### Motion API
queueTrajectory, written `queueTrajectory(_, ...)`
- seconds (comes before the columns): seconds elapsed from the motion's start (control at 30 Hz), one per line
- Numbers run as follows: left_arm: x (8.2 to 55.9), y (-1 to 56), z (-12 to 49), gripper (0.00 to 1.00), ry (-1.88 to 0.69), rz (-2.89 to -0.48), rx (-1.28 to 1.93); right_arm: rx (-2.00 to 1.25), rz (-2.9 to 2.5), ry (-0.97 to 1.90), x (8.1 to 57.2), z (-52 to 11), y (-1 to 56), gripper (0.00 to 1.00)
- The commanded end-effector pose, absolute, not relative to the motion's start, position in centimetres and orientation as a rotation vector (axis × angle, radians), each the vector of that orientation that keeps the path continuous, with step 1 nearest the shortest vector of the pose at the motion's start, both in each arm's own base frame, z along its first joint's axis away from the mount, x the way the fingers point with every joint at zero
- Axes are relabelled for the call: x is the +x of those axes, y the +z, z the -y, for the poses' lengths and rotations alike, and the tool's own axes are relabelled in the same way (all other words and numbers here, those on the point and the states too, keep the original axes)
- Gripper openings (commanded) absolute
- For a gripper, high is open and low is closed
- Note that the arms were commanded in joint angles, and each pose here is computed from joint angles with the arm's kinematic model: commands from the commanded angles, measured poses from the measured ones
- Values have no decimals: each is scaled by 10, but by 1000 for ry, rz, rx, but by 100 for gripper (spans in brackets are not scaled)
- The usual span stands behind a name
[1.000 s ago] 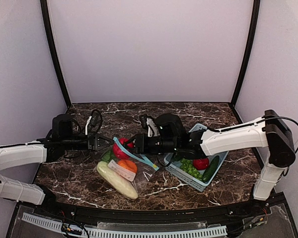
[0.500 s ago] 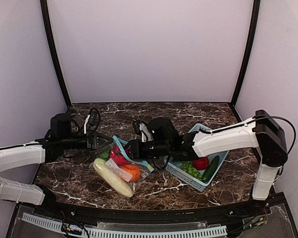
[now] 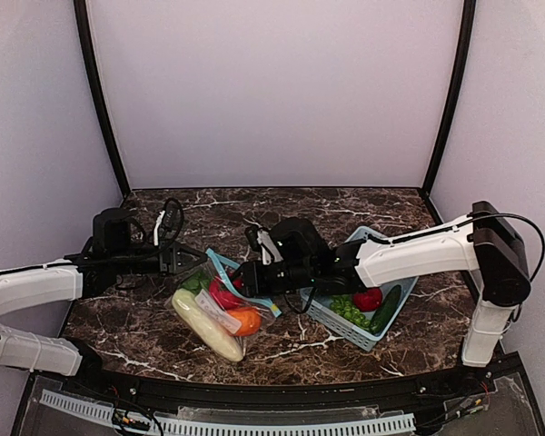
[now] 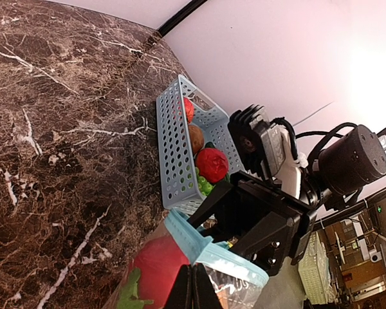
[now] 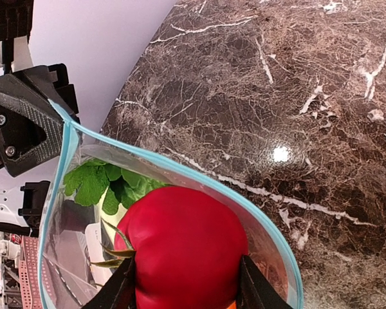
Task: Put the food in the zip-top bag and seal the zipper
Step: Place the fake vegetable in the zipper food storage bag.
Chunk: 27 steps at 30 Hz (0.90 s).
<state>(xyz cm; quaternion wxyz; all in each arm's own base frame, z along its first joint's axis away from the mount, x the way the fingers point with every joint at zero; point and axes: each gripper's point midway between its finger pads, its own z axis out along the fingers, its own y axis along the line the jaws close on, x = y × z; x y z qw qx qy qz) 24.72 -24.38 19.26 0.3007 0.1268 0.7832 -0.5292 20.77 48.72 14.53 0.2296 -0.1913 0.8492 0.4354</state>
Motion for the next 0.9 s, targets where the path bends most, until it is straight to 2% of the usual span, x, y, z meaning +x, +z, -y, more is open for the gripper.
queueTrajectory(0.0,243,200,246,1,-1426,-2059,372,-543,-2264,1271,206,-502,170,5)
queueTrajectory(0.17,242,201,246,1,-1433,-2056,373,-571,-2215,1358,204,-522,182,7)
queueTrajectory(0.37,241,201,244,1,-1424,-2053,364,-596,-2261,1303,204,-525,162,14)
queueTrajectory(0.5,242,202,243,1,-1417,-2047,361,-594,-2282,1240,206,-518,156,24)
queueTrajectory(0.87,244,204,243,1,-1412,-2040,355,-623,-2188,1146,209,-490,207,64)
